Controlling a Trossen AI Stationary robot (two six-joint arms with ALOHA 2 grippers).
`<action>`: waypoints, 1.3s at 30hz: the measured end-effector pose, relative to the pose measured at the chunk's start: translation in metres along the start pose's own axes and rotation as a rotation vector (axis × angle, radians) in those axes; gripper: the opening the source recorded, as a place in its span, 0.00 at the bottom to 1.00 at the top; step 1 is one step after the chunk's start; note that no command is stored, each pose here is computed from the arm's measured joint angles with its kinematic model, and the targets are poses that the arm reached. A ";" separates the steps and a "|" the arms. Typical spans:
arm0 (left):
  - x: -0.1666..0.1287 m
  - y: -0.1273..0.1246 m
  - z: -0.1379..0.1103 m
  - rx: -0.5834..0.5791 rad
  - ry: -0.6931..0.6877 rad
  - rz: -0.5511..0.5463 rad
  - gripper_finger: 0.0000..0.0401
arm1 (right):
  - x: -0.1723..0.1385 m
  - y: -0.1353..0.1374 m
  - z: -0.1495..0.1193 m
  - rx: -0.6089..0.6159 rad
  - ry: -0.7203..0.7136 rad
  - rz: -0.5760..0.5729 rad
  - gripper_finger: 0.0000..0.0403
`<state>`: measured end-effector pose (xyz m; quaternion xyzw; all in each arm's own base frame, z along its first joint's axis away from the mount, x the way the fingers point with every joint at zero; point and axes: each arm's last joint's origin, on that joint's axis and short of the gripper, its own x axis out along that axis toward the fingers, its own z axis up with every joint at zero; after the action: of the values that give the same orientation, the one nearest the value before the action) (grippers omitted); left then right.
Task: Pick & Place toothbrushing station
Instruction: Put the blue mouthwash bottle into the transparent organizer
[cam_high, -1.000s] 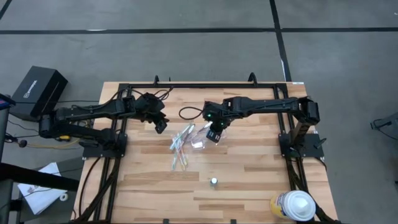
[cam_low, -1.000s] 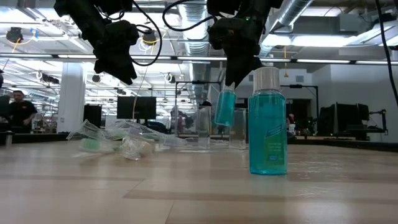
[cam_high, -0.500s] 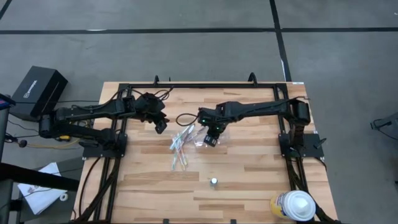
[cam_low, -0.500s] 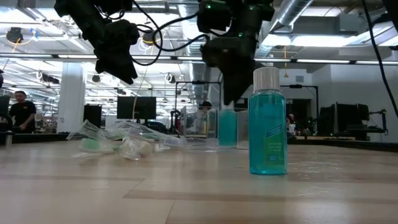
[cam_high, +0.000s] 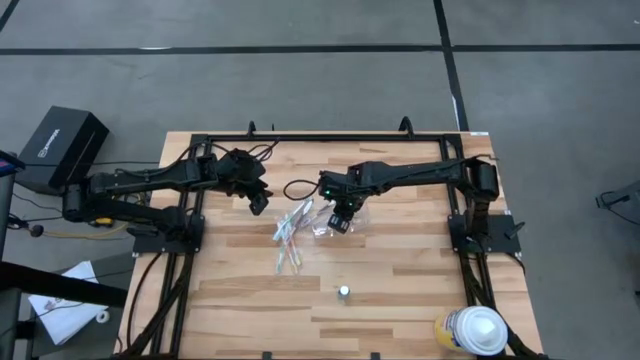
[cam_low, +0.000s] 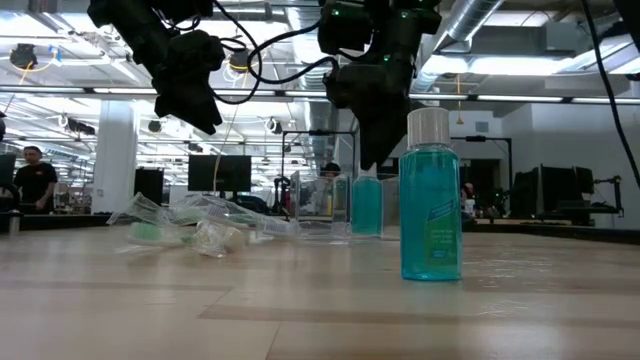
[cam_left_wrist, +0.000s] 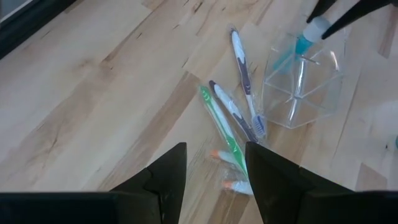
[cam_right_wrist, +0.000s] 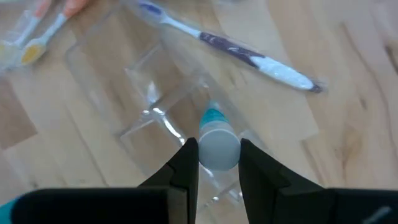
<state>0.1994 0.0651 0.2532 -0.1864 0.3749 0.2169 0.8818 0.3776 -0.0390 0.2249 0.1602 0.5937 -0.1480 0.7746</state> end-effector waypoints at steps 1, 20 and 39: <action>0.000 0.000 0.000 0.000 0.000 0.000 0.40 | 0.000 -0.001 0.000 0.003 -0.004 -0.011 0.19; 0.000 0.000 0.000 0.002 0.000 -0.002 0.40 | 0.000 -0.007 0.002 0.000 -0.006 -0.017 0.23; 0.000 0.000 0.000 0.002 -0.001 0.000 0.40 | 0.000 -0.008 0.002 0.020 -0.003 -0.019 0.55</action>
<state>0.1994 0.0651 0.2532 -0.1855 0.3748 0.2165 0.8822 0.3764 -0.0469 0.2245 0.1622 0.5926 -0.1615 0.7723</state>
